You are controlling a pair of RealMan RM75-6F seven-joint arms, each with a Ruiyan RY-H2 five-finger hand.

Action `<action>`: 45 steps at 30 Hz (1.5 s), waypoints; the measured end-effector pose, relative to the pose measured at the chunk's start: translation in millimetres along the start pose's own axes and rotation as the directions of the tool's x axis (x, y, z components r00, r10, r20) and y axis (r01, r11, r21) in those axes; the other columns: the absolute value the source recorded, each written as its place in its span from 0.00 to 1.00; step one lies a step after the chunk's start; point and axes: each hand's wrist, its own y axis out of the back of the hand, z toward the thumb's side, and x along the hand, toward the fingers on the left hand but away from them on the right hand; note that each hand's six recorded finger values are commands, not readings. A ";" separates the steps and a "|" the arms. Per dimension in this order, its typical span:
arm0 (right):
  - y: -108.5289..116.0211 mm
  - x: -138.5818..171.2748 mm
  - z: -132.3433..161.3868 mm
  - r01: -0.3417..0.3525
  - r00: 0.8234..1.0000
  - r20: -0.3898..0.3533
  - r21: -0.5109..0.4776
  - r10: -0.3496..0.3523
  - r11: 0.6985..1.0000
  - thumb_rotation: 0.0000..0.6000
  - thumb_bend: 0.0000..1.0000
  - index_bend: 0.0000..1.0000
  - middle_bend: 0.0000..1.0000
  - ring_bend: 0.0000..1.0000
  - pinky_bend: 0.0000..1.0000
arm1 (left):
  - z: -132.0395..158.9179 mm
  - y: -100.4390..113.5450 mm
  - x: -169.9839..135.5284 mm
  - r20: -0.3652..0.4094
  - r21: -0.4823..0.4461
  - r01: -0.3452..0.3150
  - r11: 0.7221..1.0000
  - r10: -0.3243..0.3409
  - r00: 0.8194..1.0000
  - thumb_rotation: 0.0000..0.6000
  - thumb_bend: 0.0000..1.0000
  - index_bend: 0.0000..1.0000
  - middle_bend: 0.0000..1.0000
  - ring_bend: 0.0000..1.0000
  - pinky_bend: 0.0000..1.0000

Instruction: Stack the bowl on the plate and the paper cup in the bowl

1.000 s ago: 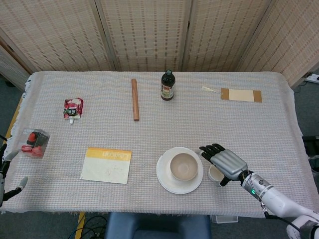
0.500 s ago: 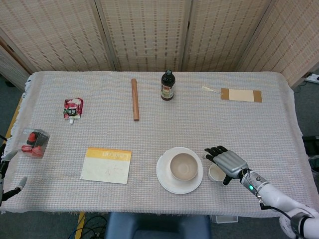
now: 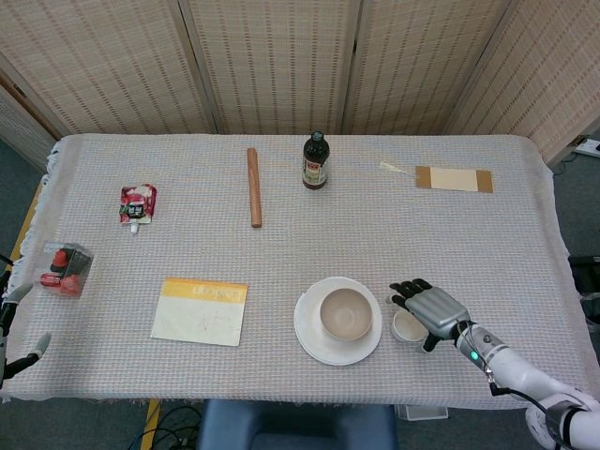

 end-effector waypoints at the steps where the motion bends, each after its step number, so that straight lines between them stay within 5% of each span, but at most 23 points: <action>1: -0.2 -0.3 -0.7 0.001 1.000 0.002 0.004 -0.001 1.000 1.00 0.11 0.17 0.00 0.00 0.00 | -0.1 0.0 -0.1 -0.001 0.000 0.000 1.000 0.000 1.000 1.00 0.30 0.18 0.00 0.01 0.24; 23: 2.4 -5.1 -0.7 0.031 1.000 0.007 0.002 -0.031 1.000 1.00 0.30 0.32 0.00 0.00 0.00 | -3.2 1.8 -1.0 -0.017 -0.003 0.000 1.000 0.000 1.000 1.00 0.30 0.18 0.00 0.01 0.24; 36: 53.2 21.9 25.8 0.174 0.982 -0.071 -0.031 -0.176 0.984 1.00 0.30 0.33 0.00 0.00 0.00 | -2.6 0.2 -0.3 -0.018 -0.004 0.004 1.000 -0.004 1.000 1.00 0.30 0.18 0.00 0.01 0.24; 45: 71.6 4.6 55.2 0.217 0.966 -0.138 -0.015 -0.217 0.976 1.00 0.29 0.33 0.00 0.00 0.00 | -5.0 4.5 -1.2 -0.019 -0.016 -0.006 1.000 0.006 1.000 1.00 0.30 0.18 0.00 0.01 0.24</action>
